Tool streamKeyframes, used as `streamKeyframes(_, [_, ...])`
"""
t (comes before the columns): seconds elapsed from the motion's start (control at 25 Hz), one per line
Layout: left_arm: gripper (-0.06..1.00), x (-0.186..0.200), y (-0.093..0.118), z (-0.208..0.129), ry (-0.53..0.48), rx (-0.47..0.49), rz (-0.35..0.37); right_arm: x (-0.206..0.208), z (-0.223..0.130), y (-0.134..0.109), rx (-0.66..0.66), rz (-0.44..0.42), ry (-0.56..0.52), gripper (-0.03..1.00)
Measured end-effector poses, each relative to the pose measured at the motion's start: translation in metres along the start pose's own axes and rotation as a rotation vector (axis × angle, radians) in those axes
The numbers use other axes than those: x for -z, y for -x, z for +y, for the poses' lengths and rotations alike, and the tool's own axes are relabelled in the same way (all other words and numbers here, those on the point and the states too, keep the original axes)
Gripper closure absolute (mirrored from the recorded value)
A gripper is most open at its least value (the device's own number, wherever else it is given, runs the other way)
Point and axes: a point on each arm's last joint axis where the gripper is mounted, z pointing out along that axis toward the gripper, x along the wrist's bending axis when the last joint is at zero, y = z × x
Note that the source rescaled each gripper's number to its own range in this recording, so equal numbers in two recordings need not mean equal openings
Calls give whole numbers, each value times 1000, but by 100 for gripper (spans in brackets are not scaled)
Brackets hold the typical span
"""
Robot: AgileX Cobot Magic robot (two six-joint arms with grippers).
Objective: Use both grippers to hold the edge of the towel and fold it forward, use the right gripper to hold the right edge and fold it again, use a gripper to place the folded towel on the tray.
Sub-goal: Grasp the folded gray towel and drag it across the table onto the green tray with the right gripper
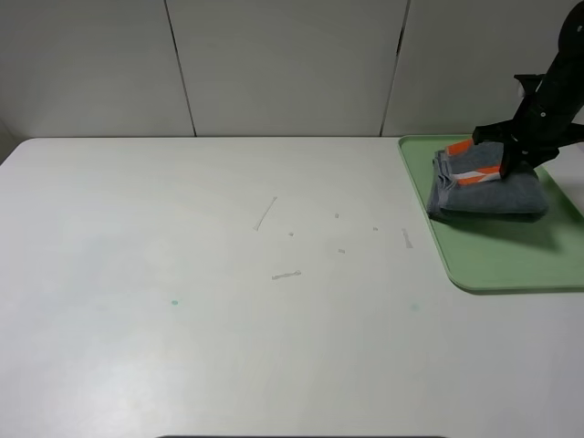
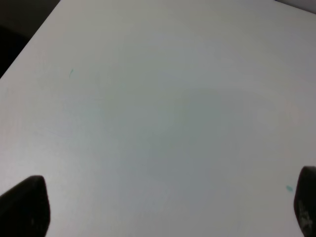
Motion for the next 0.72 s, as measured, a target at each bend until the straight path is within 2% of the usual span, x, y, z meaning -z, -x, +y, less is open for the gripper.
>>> streamKeyframes(0.16, [-6, 0, 0, 0, 0, 0, 0, 0, -1, 10, -20, -5, -1, 77])
streamKeyframes(0.64, [-6, 0, 0, 0, 0, 0, 0, 0, 0, 10, -16, -6, 1, 76])
streamKeyframes(0.68, [-6, 0, 0, 0, 0, 0, 0, 0, 0, 10, -16, -6, 1, 72])
streamKeyframes(0.72, [-6, 0, 0, 0, 0, 0, 0, 0, 0, 10, -16, -6, 1, 60])
